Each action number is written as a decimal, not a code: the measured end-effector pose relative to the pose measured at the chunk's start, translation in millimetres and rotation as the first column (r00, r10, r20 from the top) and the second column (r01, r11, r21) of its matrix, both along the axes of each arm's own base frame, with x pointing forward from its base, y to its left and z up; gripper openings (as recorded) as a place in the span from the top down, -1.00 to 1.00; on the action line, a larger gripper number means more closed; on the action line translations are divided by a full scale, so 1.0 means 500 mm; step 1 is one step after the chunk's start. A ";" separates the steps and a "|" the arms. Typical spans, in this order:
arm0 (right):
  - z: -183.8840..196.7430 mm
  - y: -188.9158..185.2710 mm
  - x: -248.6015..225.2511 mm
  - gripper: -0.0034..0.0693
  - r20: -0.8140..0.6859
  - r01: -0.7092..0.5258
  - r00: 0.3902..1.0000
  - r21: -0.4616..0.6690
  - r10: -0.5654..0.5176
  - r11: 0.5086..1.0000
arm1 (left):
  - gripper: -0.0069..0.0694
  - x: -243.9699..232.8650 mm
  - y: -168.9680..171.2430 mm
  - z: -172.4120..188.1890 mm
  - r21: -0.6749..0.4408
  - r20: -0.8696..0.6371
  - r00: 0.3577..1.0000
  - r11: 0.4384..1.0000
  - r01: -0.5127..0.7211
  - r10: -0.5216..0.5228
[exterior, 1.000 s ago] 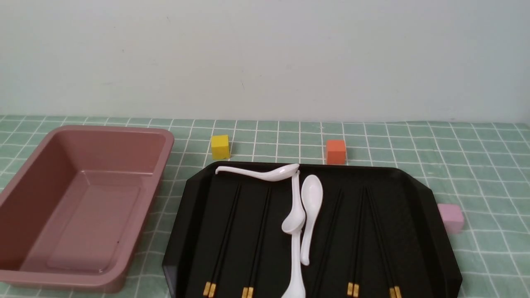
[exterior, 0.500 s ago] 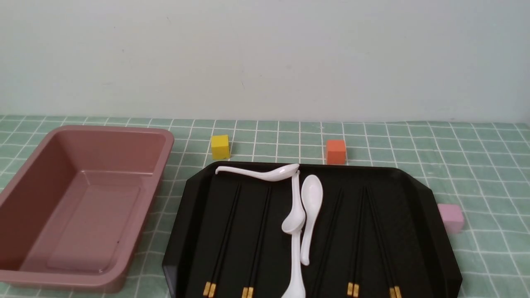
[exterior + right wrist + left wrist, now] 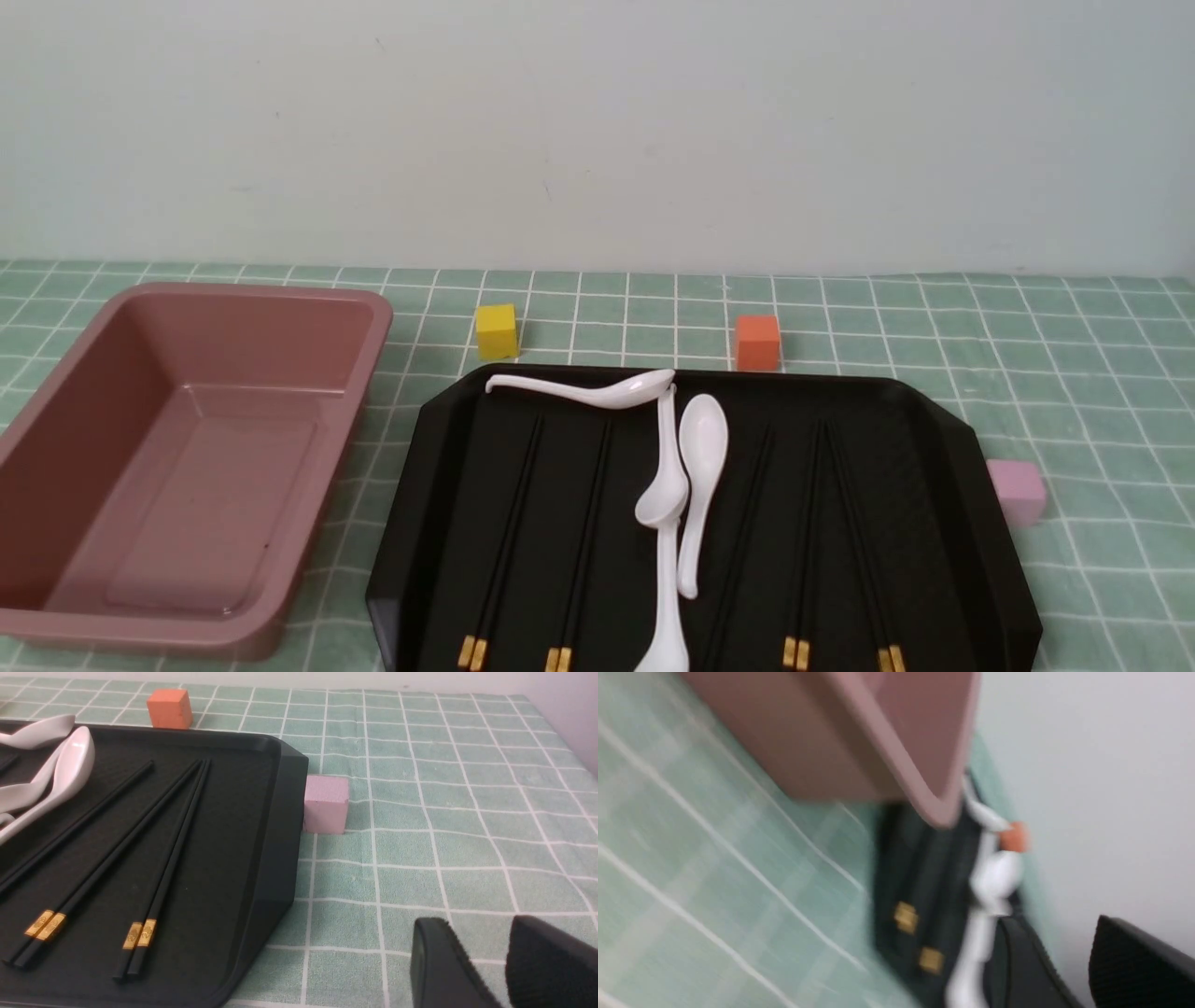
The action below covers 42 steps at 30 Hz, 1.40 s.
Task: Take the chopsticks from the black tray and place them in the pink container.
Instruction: 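Reach over to the black tray and grasp a pair of chopsticks with the left gripper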
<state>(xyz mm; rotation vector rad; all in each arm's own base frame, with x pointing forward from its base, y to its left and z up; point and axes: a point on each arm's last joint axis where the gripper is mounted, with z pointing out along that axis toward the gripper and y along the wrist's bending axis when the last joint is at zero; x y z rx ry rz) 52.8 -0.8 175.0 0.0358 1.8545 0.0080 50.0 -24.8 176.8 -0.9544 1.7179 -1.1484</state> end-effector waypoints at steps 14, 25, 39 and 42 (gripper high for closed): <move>0.000 0.000 0.000 0.25 0.000 0.000 1.000 0.000 0.000 1.000 | 0.37 -0.002 0.025 0.119 -0.153 0.300 0.940 0.981 -0.123 0.164; 0.000 0.000 0.000 0.25 0.000 0.000 1.000 0.000 0.000 1.000 | 0.85 0.119 -0.038 0.287 0.435 -0.097 0.948 0.843 0.316 -0.305; 0.000 0.000 0.000 0.25 0.000 0.000 1.000 0.000 0.000 1.000 | 0.85 0.330 -0.107 0.194 0.263 -0.719 0.532 0.533 0.804 -0.448; 0.000 0.000 0.000 0.25 0.000 0.000 1.000 0.000 0.000 1.000 | 0.85 0.353 -0.153 0.184 0.279 -0.728 0.513 0.486 0.828 -0.455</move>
